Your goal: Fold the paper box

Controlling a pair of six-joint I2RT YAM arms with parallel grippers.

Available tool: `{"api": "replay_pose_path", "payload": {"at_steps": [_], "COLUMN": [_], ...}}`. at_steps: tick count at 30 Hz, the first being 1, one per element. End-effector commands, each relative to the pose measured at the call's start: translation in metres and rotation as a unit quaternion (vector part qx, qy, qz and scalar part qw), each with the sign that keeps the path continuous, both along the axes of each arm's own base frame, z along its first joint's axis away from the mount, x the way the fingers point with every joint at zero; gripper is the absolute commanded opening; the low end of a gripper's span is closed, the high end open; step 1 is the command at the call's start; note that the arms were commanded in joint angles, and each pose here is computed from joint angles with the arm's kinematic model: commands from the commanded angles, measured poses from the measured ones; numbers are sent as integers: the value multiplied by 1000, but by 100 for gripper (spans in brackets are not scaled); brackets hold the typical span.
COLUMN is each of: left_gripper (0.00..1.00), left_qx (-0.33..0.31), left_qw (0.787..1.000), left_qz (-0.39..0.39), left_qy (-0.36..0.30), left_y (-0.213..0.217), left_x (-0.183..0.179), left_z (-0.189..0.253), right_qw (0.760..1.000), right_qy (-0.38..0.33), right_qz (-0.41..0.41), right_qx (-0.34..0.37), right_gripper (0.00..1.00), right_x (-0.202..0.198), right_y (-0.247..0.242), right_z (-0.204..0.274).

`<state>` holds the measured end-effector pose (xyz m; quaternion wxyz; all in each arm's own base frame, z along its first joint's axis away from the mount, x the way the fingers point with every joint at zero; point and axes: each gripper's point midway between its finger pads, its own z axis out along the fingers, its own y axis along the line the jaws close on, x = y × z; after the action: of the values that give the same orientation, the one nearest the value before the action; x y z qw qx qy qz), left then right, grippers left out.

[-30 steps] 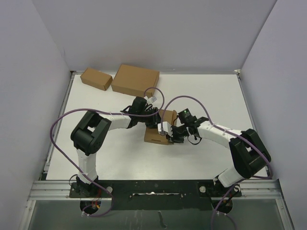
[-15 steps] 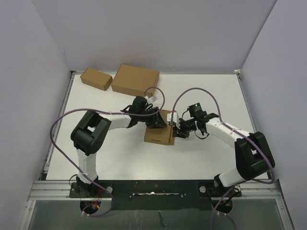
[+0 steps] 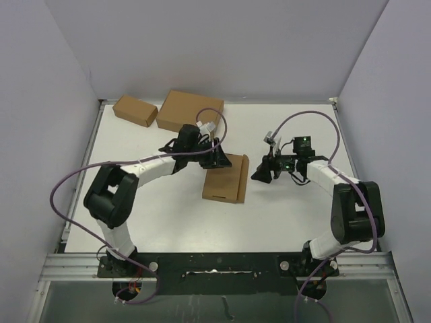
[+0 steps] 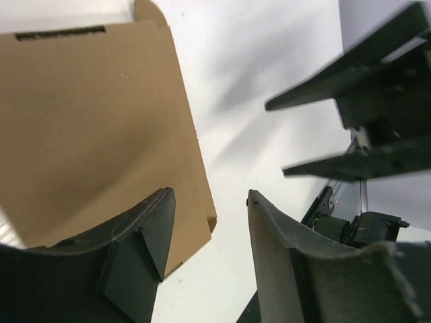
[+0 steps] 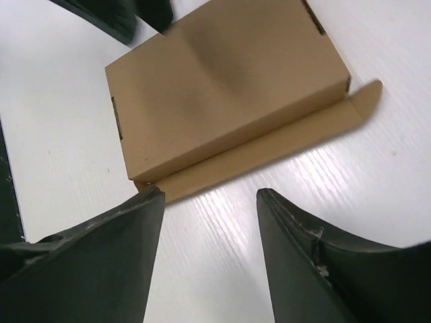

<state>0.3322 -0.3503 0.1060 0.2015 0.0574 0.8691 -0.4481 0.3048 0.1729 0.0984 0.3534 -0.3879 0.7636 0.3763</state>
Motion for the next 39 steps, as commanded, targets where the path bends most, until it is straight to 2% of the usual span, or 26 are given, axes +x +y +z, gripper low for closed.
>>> {"api": "replay_pose_path", "payload": {"at_steps": [1,3,6,13,25,34,39], "left_gripper": [50,56,64,66,63,53,51], "left_qx": [12,31,50,70,73,69,67], "left_qw": [993,991,990,992,995,996,996], "left_qz": [42,61,83,85,69,56,52], "left_qy": [-112,-112,-102,-54,-4,24,28], "left_y": [36,55,79,96,86,74,68], "left_x": [13,13,7,-12,-14,-19,-19], "left_z": [60,50,36,-9,-47,-63,-65], "right_qw": [986,974,954,910,886,874,869], "right_qy": [103,158,233,345,407,433,440], "right_qz": [-67,-102,-135,-190,-189,-189,-190], "right_qx": [109,124,131,129,119,115,121], "right_gripper": [64,71,72,72,71,70,69], "right_x": [9,10,9,4,-4,-5,-4], "right_y": [-3,-5,-5,-3,15,24,26], "right_z": [11,2,-12,-33,-50,-56,-57]}}
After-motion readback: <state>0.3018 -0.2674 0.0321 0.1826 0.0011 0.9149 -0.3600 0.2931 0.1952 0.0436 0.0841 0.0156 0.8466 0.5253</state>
